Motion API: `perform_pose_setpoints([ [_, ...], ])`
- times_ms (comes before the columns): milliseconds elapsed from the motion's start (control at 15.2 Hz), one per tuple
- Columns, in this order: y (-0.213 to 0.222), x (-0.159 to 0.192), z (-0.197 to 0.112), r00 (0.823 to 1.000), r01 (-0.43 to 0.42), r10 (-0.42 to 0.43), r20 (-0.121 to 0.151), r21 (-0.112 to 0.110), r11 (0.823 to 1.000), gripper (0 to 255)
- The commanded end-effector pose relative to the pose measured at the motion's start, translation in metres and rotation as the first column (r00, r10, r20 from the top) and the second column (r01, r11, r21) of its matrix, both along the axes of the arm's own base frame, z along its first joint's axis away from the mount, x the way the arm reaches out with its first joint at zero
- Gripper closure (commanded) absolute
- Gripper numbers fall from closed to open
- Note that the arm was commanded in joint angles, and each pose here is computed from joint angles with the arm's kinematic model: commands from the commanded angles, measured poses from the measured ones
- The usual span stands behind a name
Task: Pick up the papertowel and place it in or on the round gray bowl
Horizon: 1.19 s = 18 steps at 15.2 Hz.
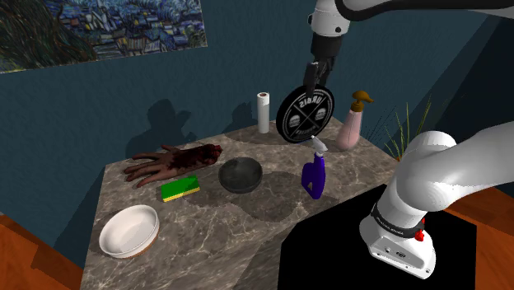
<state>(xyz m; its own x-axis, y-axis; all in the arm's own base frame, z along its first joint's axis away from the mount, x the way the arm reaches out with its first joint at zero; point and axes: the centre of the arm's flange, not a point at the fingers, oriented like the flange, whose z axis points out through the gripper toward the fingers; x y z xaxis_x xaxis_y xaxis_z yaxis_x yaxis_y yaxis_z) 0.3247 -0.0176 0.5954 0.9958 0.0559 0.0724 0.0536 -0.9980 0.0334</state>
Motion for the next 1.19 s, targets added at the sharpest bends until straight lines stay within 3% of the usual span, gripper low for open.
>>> perform_pose_setpoints([
  [0,0.0,0.0,0.0,1.0,0.0,0.0,0.0,0.0,1.0,0],
  [528,-0.025,0.087,-0.045,0.992,0.123,-0.123,0.038,0.005,0.992,0],
  [1122,-0.066,0.182,-0.092,0.963,0.258,-0.259,0.08,0.017,0.966,0],
])
